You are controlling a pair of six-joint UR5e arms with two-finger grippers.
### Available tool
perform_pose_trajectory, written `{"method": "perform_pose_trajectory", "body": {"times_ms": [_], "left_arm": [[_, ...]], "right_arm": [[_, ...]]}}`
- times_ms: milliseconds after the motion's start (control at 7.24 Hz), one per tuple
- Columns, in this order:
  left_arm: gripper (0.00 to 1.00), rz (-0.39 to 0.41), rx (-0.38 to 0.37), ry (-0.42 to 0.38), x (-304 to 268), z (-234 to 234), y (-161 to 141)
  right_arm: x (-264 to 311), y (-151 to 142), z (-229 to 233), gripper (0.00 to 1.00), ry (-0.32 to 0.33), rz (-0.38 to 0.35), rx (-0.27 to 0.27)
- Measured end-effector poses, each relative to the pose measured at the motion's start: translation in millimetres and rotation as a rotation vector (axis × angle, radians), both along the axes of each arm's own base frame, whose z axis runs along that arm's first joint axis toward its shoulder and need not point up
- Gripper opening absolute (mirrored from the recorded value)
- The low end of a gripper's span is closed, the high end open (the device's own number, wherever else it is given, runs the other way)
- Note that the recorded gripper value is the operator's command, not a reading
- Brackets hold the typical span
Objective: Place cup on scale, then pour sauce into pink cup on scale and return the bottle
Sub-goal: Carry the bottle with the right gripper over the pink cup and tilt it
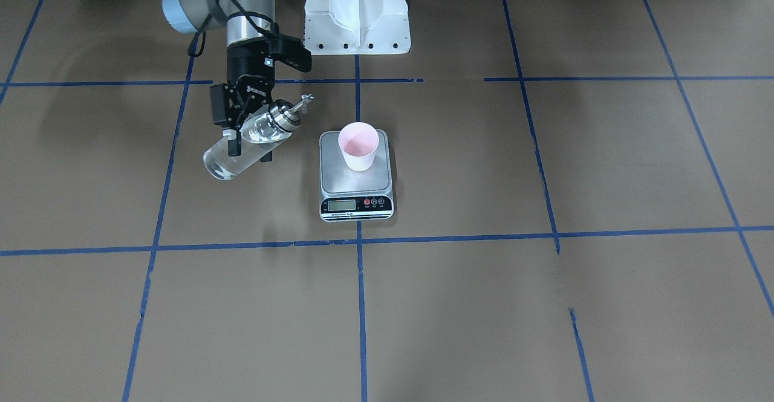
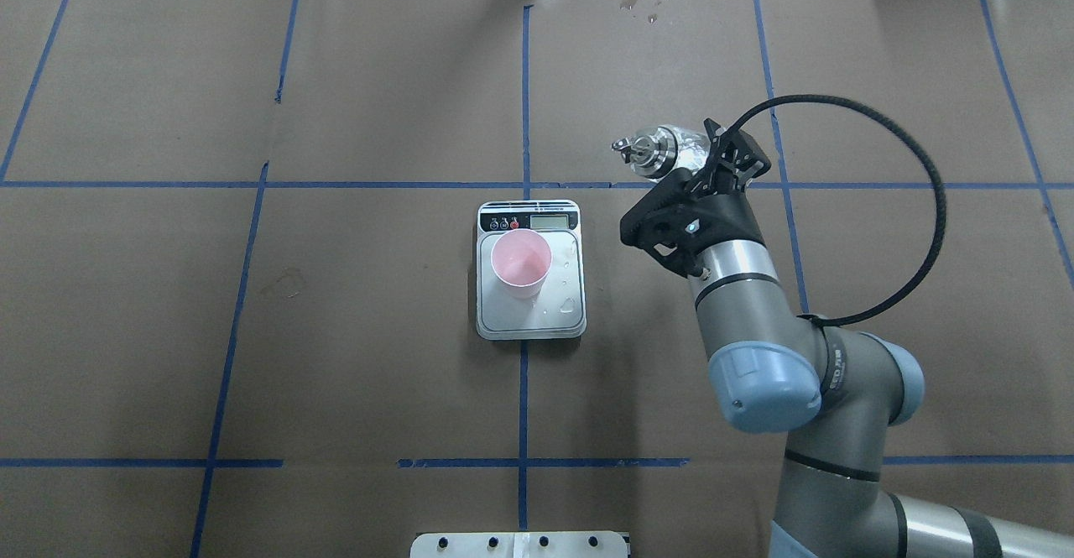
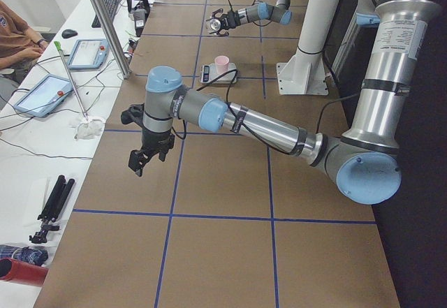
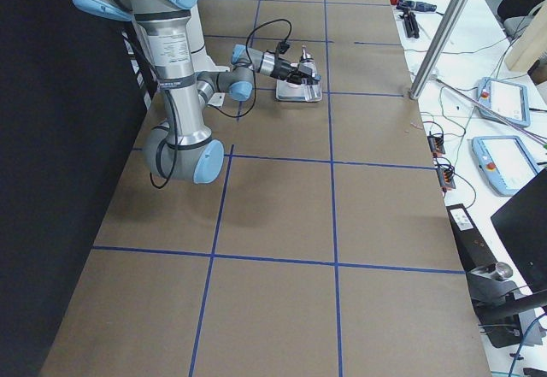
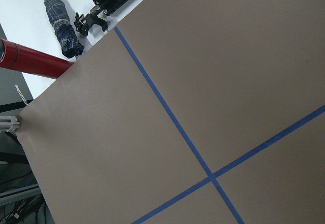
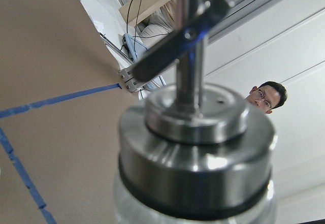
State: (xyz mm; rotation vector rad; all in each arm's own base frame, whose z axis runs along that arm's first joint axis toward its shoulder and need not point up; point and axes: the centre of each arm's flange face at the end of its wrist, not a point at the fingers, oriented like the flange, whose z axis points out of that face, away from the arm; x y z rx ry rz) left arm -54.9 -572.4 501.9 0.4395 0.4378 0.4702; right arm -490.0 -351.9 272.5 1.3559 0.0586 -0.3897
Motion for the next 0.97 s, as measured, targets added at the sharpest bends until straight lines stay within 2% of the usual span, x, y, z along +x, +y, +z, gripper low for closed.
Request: {"method": "perform_pose_trajectory", "body": {"times_ms": [414, 967], "left_arm": [[1.0, -0.001, -0.007, 0.0, -0.6, 7.3, -3.3], [1.0, -0.001, -0.013, -0.001, -0.4, 12.7, -7.4]], "right_arm": [[-28.2, 11.5, 25.5, 0.0, 0.118, 0.059, 0.047], [-46.8, 7.6, 17.1, 0.0, 0.31, 0.097, 0.093]]}}
